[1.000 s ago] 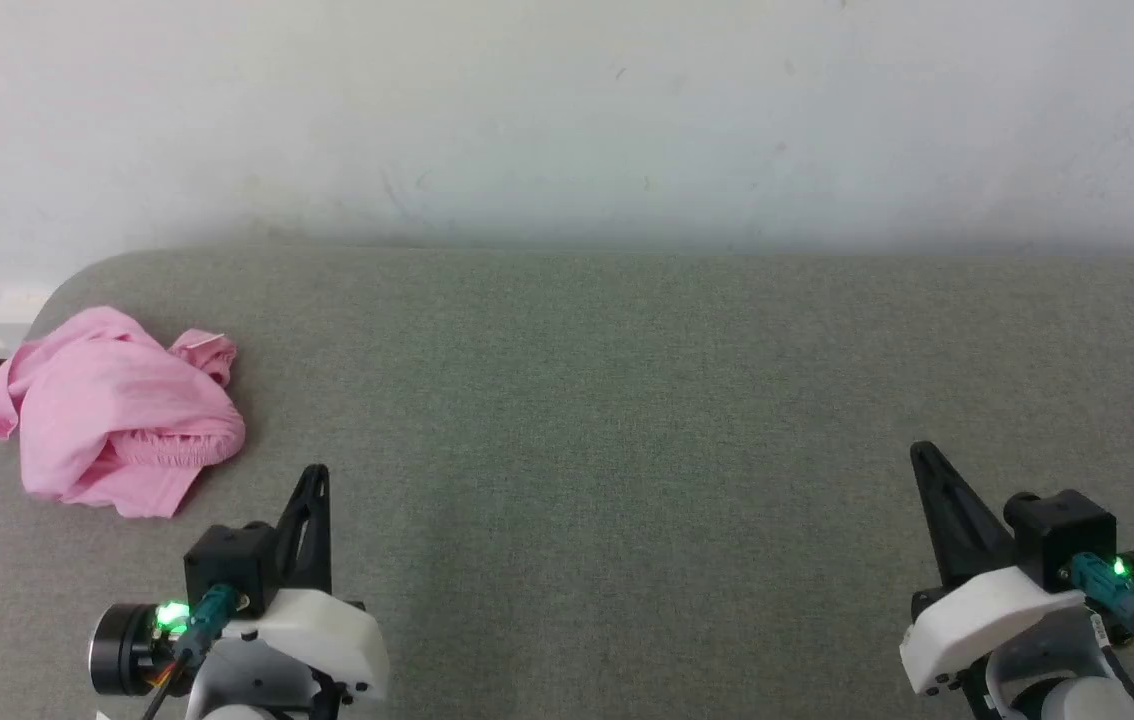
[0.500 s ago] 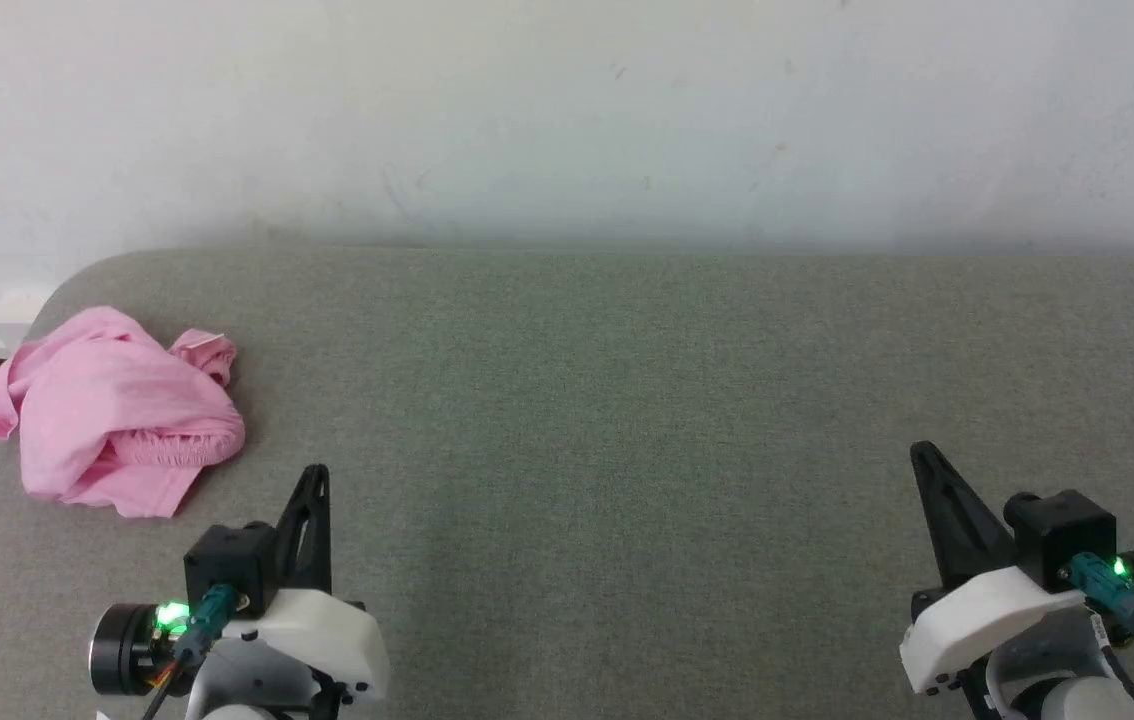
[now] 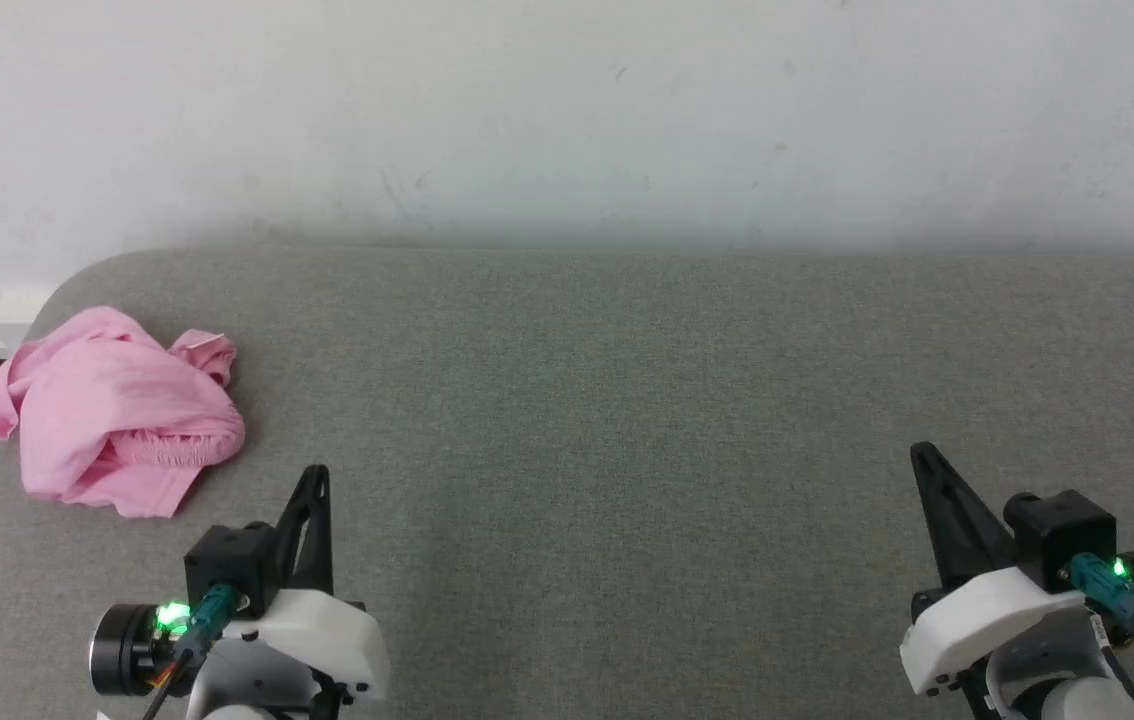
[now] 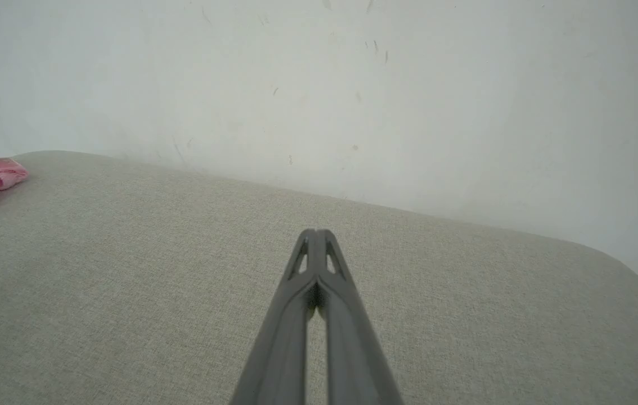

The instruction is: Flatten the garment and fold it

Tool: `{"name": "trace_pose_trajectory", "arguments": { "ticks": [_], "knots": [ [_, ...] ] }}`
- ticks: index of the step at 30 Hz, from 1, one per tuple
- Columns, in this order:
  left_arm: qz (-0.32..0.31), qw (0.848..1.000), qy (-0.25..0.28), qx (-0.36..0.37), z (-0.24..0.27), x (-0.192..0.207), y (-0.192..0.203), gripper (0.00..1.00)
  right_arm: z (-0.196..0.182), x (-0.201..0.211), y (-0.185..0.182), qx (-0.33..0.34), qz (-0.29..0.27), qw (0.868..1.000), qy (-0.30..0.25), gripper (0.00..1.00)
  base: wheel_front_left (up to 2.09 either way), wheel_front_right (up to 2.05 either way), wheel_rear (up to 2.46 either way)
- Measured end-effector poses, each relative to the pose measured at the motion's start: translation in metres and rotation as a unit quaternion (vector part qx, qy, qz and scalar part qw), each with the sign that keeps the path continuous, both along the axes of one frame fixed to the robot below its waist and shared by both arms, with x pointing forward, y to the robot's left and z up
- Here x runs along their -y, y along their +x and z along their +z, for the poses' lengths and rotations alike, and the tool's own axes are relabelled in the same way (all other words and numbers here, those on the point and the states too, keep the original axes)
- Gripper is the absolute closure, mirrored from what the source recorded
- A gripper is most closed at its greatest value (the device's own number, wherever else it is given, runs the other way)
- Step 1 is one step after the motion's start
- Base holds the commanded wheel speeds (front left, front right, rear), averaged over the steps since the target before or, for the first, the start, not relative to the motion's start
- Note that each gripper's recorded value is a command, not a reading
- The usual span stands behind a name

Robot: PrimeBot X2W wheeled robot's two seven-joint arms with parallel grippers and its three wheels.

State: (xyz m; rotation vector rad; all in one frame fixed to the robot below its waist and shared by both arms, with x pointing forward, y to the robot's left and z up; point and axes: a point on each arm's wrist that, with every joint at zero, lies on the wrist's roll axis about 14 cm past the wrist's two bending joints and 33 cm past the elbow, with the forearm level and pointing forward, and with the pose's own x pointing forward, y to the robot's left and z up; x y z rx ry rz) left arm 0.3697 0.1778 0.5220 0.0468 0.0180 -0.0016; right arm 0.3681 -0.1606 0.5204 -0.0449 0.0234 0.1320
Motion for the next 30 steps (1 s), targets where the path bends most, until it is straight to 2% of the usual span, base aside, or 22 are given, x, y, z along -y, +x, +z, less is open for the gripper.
{"name": "trace_pose_trajectory", "arguments": {
  "ticks": [1,3,4,5,30],
  "knots": [
    [0.0,1.0,0.0,0.0,-0.0002,0.0001,-0.0001,0.0,-0.0002,0.0001,-0.0001,0.0,0.0,1.0,0.0,0.0,0.0,0.0,0.0],
    [0.0,1.0,0.0,-0.001,-0.0005,0.0003,-0.0002,0.0,-0.0009,0.0003,-0.0004,-0.001,0.0,1.0,0.0,0.0,0.0,0.0,0.0],
    [-0.001,1.0,0.0,-0.001,-0.0006,0.0003,-0.0001,1.0,-0.0009,0.0003,-0.0003,-0.001,0.0,1.0,0.0,1.0,0.0,0.0,0.0],
    [-0.001,1.0,0.0,-0.001,-0.0006,0.0003,-0.0001,0.0,-0.001,0.0003,-0.0004,-0.001,0.0,1.0,0.0,0.0,0.0,0.0,0.0],
    [0.01,1.0,-0.002,0.019,0.0035,-0.0037,-0.0068,0.0,0.005,-0.0059,0.0023,0.02,0.01,1.0,0.009,0.0,0.0,0.0,0.0]
  ]
}}
